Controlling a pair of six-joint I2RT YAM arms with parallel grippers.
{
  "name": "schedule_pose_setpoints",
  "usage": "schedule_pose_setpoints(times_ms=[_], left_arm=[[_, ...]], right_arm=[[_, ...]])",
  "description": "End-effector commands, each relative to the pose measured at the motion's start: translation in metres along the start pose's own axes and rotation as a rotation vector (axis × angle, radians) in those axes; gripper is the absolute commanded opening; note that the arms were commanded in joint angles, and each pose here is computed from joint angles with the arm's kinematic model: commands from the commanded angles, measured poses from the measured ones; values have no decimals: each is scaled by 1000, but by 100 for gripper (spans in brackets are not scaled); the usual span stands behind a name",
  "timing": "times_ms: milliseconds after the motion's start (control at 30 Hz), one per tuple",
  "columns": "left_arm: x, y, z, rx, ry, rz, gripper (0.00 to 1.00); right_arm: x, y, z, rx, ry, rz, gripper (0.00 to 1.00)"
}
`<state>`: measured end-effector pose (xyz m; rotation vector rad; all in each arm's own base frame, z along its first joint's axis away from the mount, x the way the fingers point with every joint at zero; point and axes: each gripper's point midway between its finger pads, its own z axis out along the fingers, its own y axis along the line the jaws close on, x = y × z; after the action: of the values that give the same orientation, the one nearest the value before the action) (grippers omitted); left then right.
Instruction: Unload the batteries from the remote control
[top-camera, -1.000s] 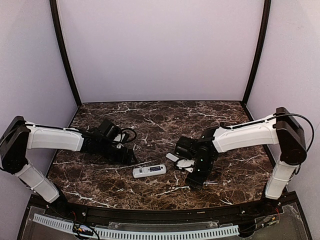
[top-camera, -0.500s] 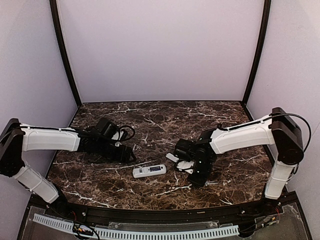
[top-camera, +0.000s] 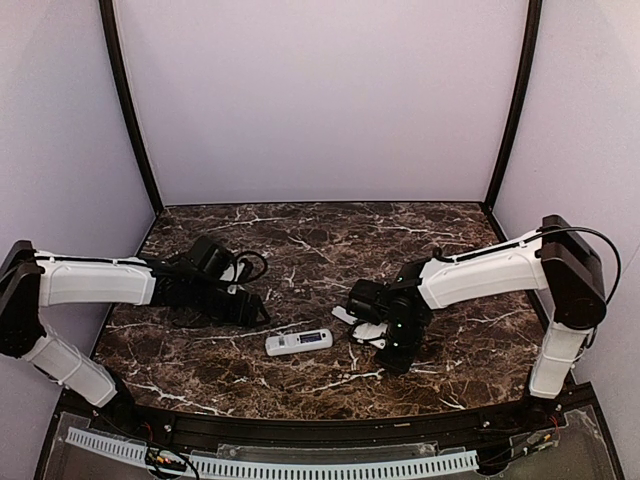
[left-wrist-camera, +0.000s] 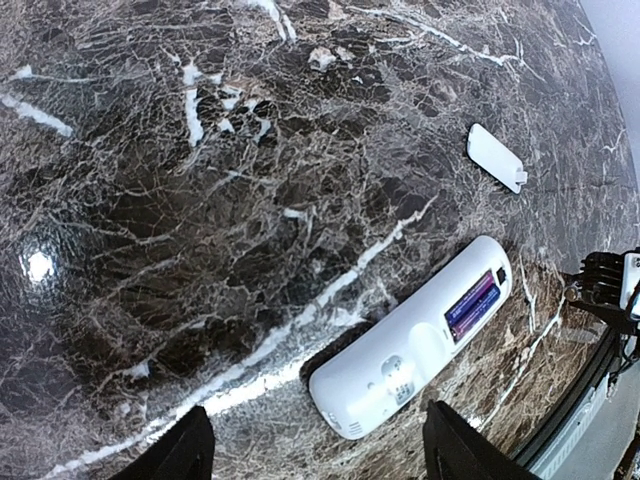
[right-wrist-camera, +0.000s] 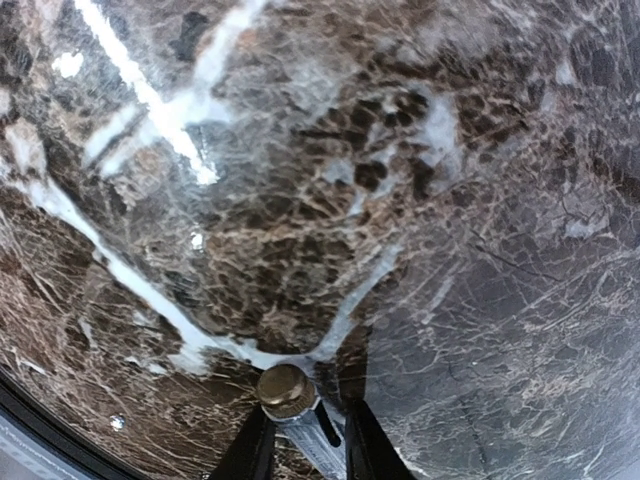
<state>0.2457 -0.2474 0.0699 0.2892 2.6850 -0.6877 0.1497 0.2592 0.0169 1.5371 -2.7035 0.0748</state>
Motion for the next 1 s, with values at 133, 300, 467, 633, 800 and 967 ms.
schedule_pose_setpoints(times_ms=[133, 300, 467, 633, 800, 967], left_arm=[[-2, 0, -15, 4, -40, 26, 72], [-7, -4, -24, 11, -73, 46, 72], [-14, -5, -36, 7, -121, 70, 71], [-28, -9, -56, 1, -208, 104, 68], [-45, -15, -77, 13, -333, 135, 67], [-63, -42, -99, 119, -434, 198, 69]], right_arm=[[-4, 2, 3, 5, -2, -9, 15], [-18, 1, -8, 11, -51, -16, 8], [-49, -1, -43, 21, -184, -11, 6], [-83, -28, -93, 103, -365, 90, 2], [-115, -58, -155, 137, -621, 323, 0], [-127, -77, -212, 63, -883, 543, 0]])
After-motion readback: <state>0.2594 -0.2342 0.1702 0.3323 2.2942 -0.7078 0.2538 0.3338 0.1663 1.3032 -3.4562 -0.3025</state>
